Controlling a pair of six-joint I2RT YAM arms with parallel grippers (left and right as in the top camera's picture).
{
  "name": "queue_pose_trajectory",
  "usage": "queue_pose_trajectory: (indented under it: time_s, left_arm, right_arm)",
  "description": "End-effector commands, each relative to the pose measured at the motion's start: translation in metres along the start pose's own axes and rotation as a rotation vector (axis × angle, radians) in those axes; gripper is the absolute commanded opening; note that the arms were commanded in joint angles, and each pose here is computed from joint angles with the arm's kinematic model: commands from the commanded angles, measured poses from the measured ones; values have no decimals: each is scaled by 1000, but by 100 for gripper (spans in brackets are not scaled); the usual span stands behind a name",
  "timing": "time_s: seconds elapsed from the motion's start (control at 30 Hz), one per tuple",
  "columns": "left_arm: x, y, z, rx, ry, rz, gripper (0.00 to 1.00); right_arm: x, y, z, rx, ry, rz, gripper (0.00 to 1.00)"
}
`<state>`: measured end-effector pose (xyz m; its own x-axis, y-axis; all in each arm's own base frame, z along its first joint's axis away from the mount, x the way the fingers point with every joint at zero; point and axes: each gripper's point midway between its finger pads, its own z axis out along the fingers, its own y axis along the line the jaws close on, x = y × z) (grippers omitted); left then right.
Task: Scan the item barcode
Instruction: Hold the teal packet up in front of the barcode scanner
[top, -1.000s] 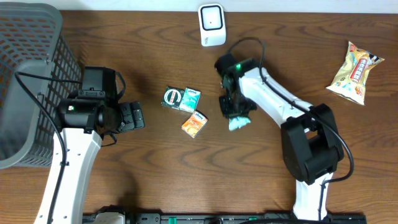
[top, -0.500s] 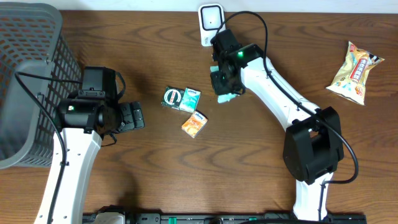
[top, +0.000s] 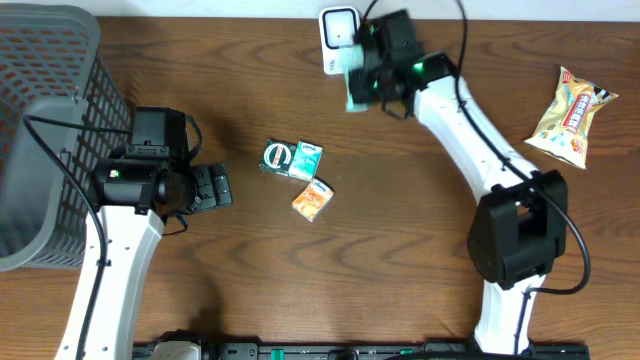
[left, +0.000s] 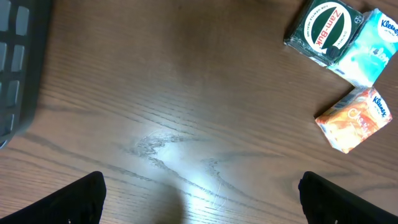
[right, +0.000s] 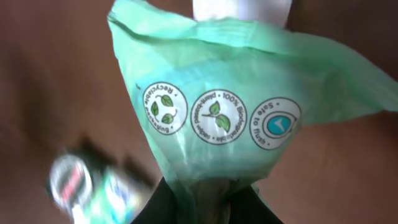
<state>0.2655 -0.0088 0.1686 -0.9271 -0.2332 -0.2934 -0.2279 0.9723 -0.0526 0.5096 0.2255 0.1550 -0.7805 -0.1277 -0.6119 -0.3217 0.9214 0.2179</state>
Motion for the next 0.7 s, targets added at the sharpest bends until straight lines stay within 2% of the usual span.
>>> queue_pose_trajectory:
  time_s: [0.0, 0.13, 0.27, 0.67]
  left_arm:
    - [2, 1, 2, -7, 9, -6, 98]
    - [2, 1, 2, -7, 9, -6, 97]
    - [2, 1, 2, -7, 9, -6, 98]
    - [2, 1, 2, -7, 8, -6, 97]
  right_arm:
    - [-44, 8, -9, -42, -158, -43, 1]
    - [-82, 10, -7, -30, -329, -78, 1]
    - [-102, 14, 10, -40, -437, -95, 1]
    - [-90, -1, 83, -36, -494, -99, 1]
